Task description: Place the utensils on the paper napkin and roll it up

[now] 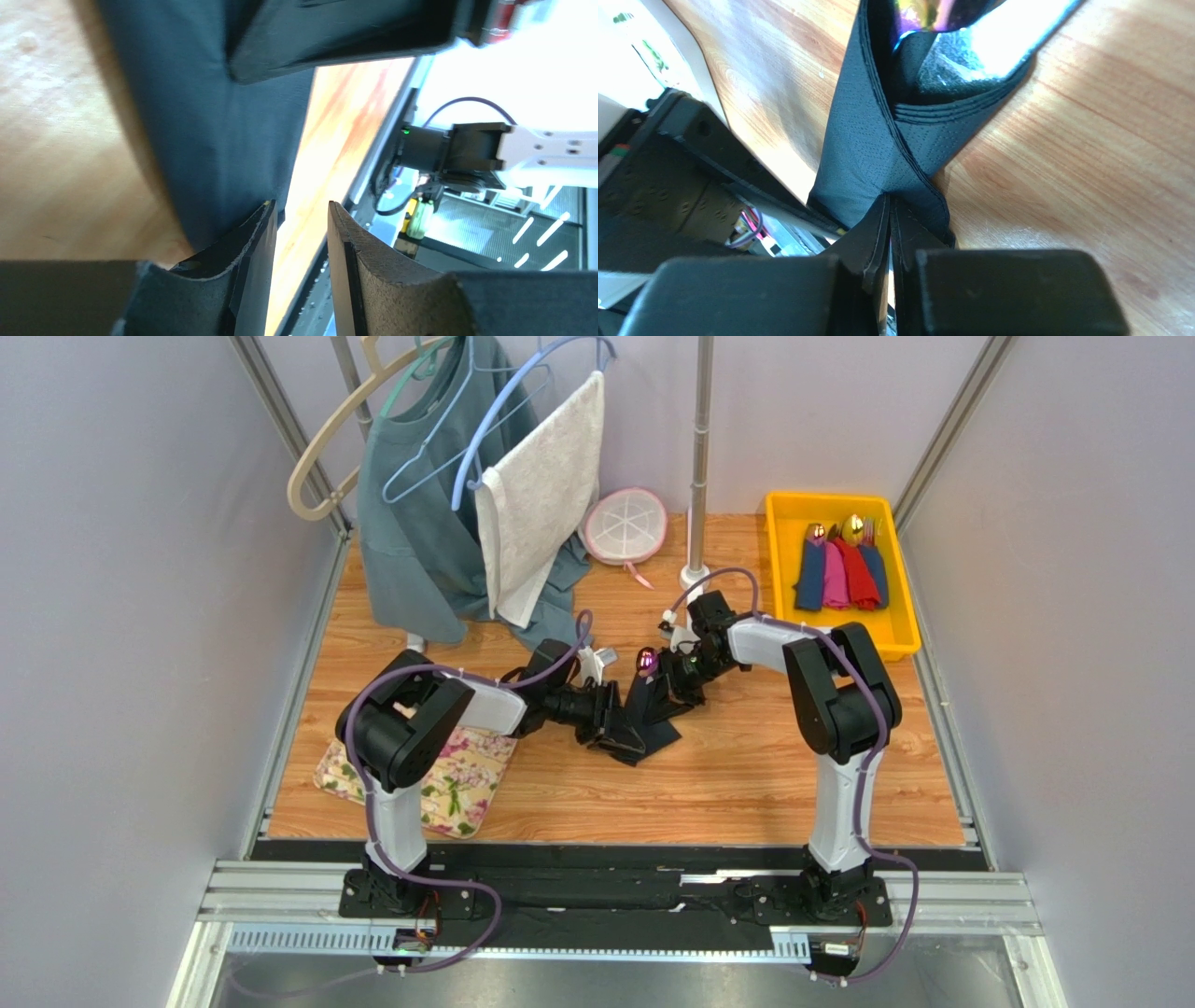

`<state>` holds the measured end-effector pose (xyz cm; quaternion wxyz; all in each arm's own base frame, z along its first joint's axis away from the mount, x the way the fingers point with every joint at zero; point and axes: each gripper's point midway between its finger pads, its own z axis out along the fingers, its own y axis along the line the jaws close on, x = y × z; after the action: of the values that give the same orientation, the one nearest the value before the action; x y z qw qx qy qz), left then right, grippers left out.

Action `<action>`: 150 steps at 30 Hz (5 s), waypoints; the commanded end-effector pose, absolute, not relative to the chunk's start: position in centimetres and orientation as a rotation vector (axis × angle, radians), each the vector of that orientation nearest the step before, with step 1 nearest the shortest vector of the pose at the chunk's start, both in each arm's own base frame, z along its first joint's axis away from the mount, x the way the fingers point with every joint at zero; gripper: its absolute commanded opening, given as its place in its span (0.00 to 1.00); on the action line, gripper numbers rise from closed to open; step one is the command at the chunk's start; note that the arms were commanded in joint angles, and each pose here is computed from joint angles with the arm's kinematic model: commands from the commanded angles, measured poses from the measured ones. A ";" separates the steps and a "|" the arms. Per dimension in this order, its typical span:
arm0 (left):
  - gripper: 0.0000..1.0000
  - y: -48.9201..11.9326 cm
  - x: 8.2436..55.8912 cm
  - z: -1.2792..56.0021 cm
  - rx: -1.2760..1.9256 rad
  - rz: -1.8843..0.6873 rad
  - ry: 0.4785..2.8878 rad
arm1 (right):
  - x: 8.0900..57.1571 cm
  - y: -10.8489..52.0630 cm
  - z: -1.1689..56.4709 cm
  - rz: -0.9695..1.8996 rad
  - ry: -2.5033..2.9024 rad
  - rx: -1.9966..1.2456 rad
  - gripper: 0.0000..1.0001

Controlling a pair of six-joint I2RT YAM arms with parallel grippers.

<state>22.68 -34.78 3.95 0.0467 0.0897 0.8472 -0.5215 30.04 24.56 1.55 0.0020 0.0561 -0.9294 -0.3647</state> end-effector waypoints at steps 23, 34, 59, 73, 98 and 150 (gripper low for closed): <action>0.64 -35.6 21.4 1.2 0.285 -1.711 2.584 | 32.0 22.2 -2.2 -0.874 -3.084 0.439 0.03; 0.61 -36.4 21.5 10.0 0.464 -1.872 2.332 | 31.5 22.3 -2.3 -0.872 -3.077 0.527 0.02; 0.33 -35.5 24.3 8.3 0.407 -1.772 2.375 | 30.6 22.1 -2.5 -0.848 -3.073 0.601 0.01; 0.20 -33.9 22.9 -1.2 0.143 -1.579 2.695 | 33.3 23.3 3.3 -0.956 -3.135 0.419 0.20; 0.18 -34.7 23.1 -1.1 0.139 -1.575 2.674 | 34.7 24.0 1.6 -0.779 -3.169 0.022 0.47; 0.99 -24.5 26.9 19.1 0.580 -1.010 2.185 | 36.2 26.6 8.8 -1.485 -3.103 0.259 0.00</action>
<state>27.37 -26.38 17.73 0.2833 0.1928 0.8352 -0.4301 35.37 25.93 5.28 -0.1091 0.0492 -0.9141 -0.3873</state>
